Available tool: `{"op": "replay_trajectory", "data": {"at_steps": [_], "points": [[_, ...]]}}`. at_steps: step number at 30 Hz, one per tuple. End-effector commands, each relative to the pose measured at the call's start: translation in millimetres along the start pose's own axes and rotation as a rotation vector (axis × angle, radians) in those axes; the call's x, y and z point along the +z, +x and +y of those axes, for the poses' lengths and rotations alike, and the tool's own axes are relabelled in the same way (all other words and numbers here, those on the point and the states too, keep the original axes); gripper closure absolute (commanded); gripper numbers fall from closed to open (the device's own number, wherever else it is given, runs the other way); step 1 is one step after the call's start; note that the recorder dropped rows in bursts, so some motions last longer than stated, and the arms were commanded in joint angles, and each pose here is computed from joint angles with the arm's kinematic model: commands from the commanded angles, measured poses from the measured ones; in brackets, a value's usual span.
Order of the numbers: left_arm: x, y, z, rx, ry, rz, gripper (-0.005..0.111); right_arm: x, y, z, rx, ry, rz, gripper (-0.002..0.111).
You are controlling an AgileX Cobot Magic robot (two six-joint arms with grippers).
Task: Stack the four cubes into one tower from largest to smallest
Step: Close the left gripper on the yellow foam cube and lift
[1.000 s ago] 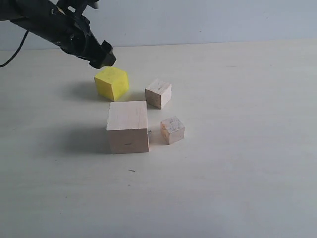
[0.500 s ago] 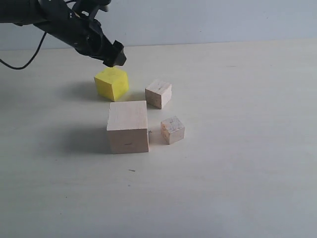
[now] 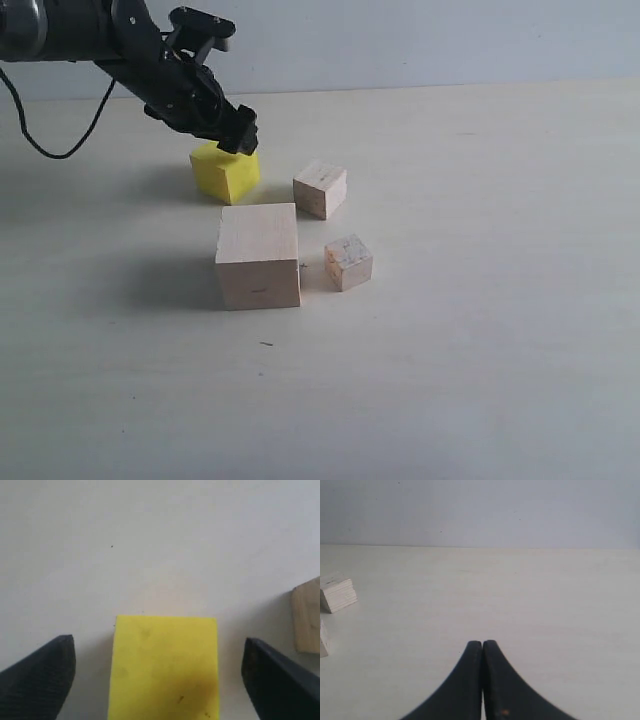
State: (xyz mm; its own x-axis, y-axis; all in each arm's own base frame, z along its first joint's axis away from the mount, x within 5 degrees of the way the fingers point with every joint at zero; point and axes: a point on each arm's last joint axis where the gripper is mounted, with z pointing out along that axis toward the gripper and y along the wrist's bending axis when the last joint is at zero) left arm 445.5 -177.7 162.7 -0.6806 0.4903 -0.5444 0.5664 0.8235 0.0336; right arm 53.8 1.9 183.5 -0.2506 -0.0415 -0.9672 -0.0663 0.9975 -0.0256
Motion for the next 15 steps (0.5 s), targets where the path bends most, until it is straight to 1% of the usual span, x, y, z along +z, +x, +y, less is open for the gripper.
{"op": "replay_trajectory", "data": {"at_steps": [1, 8, 10, 12, 13, 14, 15], "points": [[9, 4, -0.5, -0.005, 0.002, 0.020, 0.021, 0, 1, 0, -0.002, 0.000, -0.008, 0.108], [25, 13, -1.0, -0.008, 0.011, 0.055, 0.021, 0, 1, 0, -0.002, 0.000, -0.008, 0.108], [25, 12, -0.8, -0.008, 0.011, 0.054, 0.021, 0, 1, 0, -0.002, 0.000, -0.008, 0.108], [20, 8, -0.3, -0.007, 0.005, 0.033, 0.033, 0, 1, 0, -0.002, 0.000, -0.008, 0.108], [16, 6, -0.2, -0.007, 0.003, 0.024, 0.050, 0, 1, 0, -0.002, 0.000, -0.008, 0.108], [15, 5, -0.2, -0.009, 0.003, 0.023, 0.059, 0, 1, 0, -0.002, 0.000, -0.008, 0.108], [10, 4, -0.6, -0.013, 0.005, 0.025, 0.088, 0, 1, 0, -0.002, 0.000, -0.008, 0.108]]}}
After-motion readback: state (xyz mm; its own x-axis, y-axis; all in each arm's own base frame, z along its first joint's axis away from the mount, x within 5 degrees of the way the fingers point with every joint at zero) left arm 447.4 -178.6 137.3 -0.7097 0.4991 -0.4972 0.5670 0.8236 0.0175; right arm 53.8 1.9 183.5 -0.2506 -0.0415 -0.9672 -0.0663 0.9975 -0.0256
